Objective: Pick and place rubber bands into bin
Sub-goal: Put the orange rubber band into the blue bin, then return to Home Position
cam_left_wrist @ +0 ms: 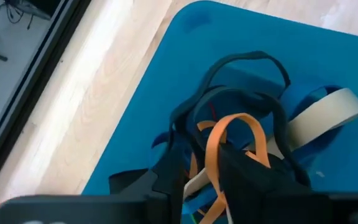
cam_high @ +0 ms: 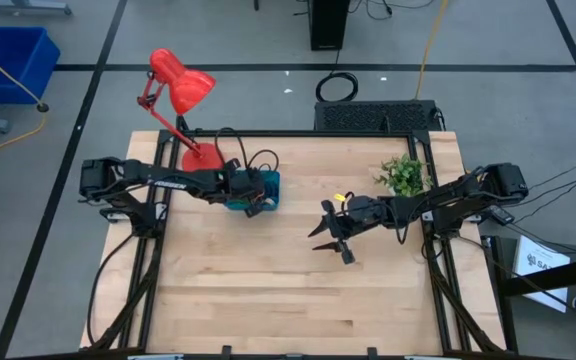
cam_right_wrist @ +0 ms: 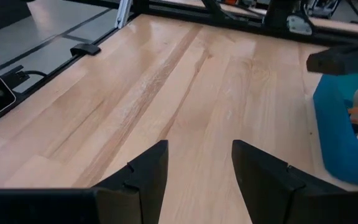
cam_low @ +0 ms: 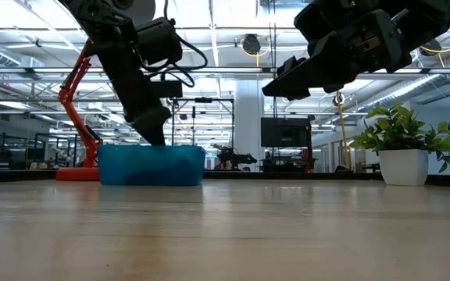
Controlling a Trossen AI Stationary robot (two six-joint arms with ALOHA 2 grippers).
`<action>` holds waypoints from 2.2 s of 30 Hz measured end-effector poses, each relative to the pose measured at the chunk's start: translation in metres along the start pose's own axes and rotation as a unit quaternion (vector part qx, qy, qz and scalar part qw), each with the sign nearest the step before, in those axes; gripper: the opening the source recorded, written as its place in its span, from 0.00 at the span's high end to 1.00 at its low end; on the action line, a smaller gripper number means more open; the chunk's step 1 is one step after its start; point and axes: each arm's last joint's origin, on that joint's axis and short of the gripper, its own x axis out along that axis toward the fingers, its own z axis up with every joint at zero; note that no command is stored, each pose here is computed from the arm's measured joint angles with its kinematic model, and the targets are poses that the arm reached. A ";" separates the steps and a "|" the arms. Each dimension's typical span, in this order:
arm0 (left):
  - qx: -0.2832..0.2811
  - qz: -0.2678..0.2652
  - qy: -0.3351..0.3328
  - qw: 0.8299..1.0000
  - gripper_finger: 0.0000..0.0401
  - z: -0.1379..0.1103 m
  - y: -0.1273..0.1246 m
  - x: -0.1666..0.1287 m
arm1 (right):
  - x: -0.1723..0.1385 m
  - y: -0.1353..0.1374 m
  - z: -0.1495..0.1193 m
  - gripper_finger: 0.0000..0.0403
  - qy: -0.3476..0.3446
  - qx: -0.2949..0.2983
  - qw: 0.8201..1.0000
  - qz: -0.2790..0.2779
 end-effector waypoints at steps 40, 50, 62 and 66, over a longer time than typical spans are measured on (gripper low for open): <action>-0.052 -0.220 -0.361 0.905 0.58 -0.075 0.031 -0.129 | -0.103 0.023 -0.022 0.57 -0.151 0.085 0.985 -0.014; -0.106 -0.222 -0.446 0.861 0.58 -0.124 0.042 -0.128 | -0.138 0.027 -0.055 0.57 -0.260 0.077 0.961 -0.049; -0.127 -0.227 -0.480 0.838 0.58 -0.152 0.050 -0.128 | -0.151 0.028 -0.053 0.57 -0.290 0.067 0.954 -0.028; -0.137 -0.219 -0.474 0.842 0.58 -0.157 0.052 -0.128 | -0.154 0.028 -0.057 0.57 -0.280 0.068 0.957 -0.038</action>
